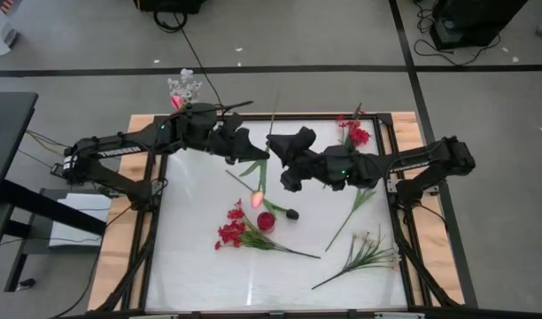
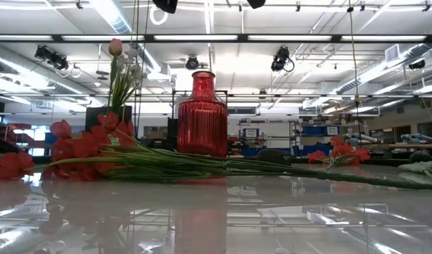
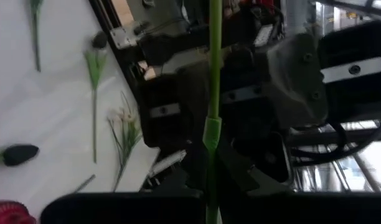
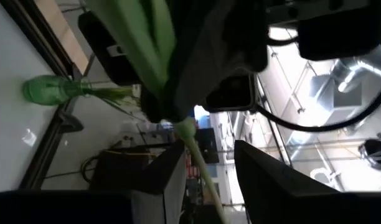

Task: Sort flowers into vase by color
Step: Put the pink flowers into the green flower vase

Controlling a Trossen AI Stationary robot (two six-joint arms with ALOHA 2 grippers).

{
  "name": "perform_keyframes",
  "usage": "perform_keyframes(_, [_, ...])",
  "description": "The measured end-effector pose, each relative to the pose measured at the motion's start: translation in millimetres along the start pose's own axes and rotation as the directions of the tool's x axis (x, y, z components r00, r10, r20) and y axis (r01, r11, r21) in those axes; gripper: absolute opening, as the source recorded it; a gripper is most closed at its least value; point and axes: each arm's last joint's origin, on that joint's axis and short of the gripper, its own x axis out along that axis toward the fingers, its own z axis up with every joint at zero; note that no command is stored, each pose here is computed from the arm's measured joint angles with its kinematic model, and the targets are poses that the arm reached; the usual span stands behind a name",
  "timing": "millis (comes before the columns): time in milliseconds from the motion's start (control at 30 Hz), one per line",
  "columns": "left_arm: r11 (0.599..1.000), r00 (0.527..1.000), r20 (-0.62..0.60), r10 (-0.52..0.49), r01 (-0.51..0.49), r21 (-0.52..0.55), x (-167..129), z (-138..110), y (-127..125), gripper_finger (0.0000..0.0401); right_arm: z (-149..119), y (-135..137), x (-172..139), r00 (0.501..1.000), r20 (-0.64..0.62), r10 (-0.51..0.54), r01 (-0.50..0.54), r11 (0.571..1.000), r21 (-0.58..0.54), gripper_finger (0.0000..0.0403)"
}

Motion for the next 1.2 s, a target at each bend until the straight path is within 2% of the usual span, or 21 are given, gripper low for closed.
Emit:
perform_keyframes(100, [1.000, 1.000, -0.008, -0.003, 0.003, -0.003, 0, 0, 0, 0.0018, -1, 0, 0, 1.000, -0.005, 0.000, 0.000, 1.000, 0.003, 0.0128])
perform_keyframes(233, [1.000, 1.000, -0.001, -0.007, 0.007, 0.003, 0, 1, -1, 0.0018, -3, 0, 2, 1.000, -0.014, 0.001, -0.001, 1.000, 0.014, 0.0080])
perform_keyframes(367, [0.995, 1.000, -0.001, -0.025, 0.025, 0.101, -1, 1, -3, 0.0019, -3, 0, 2, 1.000, -0.018, 0.003, -0.003, 0.999, 0.039, 0.0018])
perform_keyframes(500, [0.985, 1.000, -0.006, -0.028, 0.028, 0.168, -1, 1, -3, 0.0034, -4, 0, 2, 1.000, -0.019, 0.003, -0.003, 0.999, 0.045, 0.0016])
perform_keyframes(633, [0.980, 0.999, 0.000, -0.036, 0.035, 0.194, -1, 1, -4, 0.0080, -4, 0, 2, 1.000, -0.025, 0.004, -0.002, 0.999, 0.047, 0.0011])
perform_keyframes(800, [0.974, 0.997, 0.018, -0.069, 0.064, 0.216, -1, 3, -7, 0.0160, -4, -3, -1, 0.999, -0.053, -0.009, 0.012, 0.998, 0.058, 0.0006])
perform_keyframes(900, [0.946, 0.990, 0.041, -0.138, 0.120, 0.300, -2, 5, -14, 0.0199, -5, -6, -4, 0.998, -0.064, -0.010, 0.019, 0.991, 0.132, 0.0006])
perform_keyframes(967, [0.916, 0.983, 0.058, -0.172, 0.138, 0.377, -8, 7, -18, 0.0208, -7, -8, -8, 0.998, -0.063, 0.002, 0.014, 0.971, 0.239, 0.0006])
perform_keyframes(1067, [0.874, 0.968, 0.117, -0.220, 0.143, 0.464, -21, 12, -25, 0.0206, -12, -13, -15, 0.998, -0.056, 0.030, -0.006, 0.918, 0.395, 0.0006])
perform_keyframes(1133, [0.842, 0.961, 0.143, -0.237, 0.130, 0.523, -31, 14, -29, 0.0200, -14, -17, -19, 0.999, -0.027, 0.048, -0.029, 0.876, 0.482, 0.0006])
perform_keyframes(1200, [0.792, 0.956, 0.164, -0.244, 0.099, 0.602, -37, 16, -31, 0.0195, -17, -22, -25, 0.998, 0.011, 0.056, -0.052, 0.815, 0.577, 0.0006])
